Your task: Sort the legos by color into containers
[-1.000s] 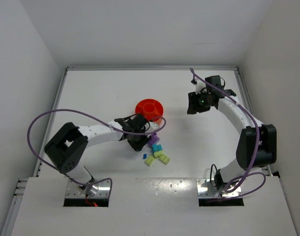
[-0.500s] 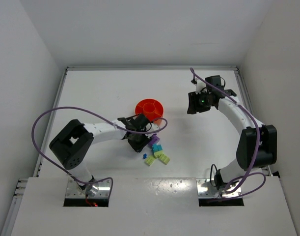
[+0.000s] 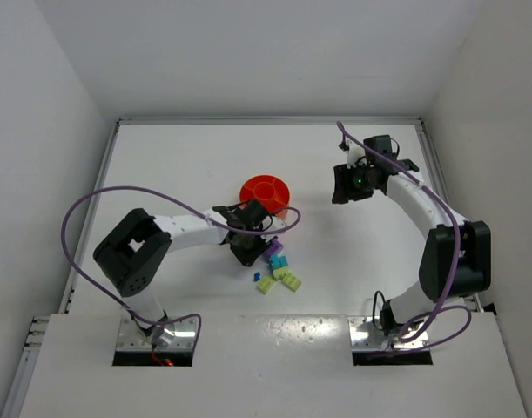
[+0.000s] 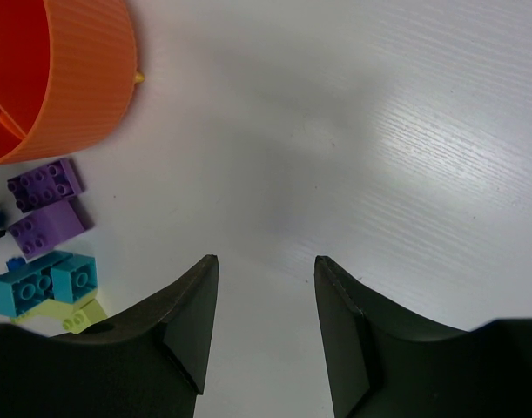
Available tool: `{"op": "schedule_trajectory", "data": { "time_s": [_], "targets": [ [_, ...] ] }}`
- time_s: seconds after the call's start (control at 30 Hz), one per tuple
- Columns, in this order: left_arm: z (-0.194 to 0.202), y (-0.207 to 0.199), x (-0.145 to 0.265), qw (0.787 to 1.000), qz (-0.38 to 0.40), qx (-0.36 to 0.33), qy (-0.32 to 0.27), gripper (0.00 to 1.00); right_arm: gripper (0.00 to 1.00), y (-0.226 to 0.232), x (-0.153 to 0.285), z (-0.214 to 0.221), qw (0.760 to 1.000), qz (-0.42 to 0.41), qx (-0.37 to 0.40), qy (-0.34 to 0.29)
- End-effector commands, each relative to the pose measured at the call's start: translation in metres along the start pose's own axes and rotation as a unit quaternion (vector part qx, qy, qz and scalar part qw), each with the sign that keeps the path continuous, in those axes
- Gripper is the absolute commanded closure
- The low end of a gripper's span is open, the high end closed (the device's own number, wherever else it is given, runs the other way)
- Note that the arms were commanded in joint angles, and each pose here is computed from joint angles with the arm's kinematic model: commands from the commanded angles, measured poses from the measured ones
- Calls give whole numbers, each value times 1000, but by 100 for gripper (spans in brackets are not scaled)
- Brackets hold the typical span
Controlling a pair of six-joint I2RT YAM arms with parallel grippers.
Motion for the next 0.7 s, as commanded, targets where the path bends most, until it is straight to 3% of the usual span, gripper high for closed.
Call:
{"op": "schedule_trajectory", "data": {
  "time_s": [0.0,0.13,0.3,0.47,0.53,0.67],
  "targets": [
    [-2,-3,-5,1000,0,-8,7,66,51,1,9,-7,1000,4,6,-24],
    [0,-3,-4,1000,0,-7,11,74,51,1,9,-7,1000,4,6,-24],
    [-2,-3,3,1000,0,-18,2,96,51,1,9,-7,1000,4,6,-24],
    [-19,-3,40,996,49,-14,-71,96,51,1,8,-9,1000,4,7,-29],
    [-37,-1,70,990,65,-18,-127,96,51,1,8,-9,1000,4,7,-29],
    [-70,12,113,977,48,-16,-207,96,51,2,10,-12,999,0,9,-34]
  ]
}}
Point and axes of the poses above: each gripper's point midway between its finger pads, its own x axis back along the fingers, its own y axis along the line the jaws close on, z = x × y, the point moved 7 cm from there along x, back along the fingers, and after that the axes turned 2 degrees about x, right-handed, at the moved point
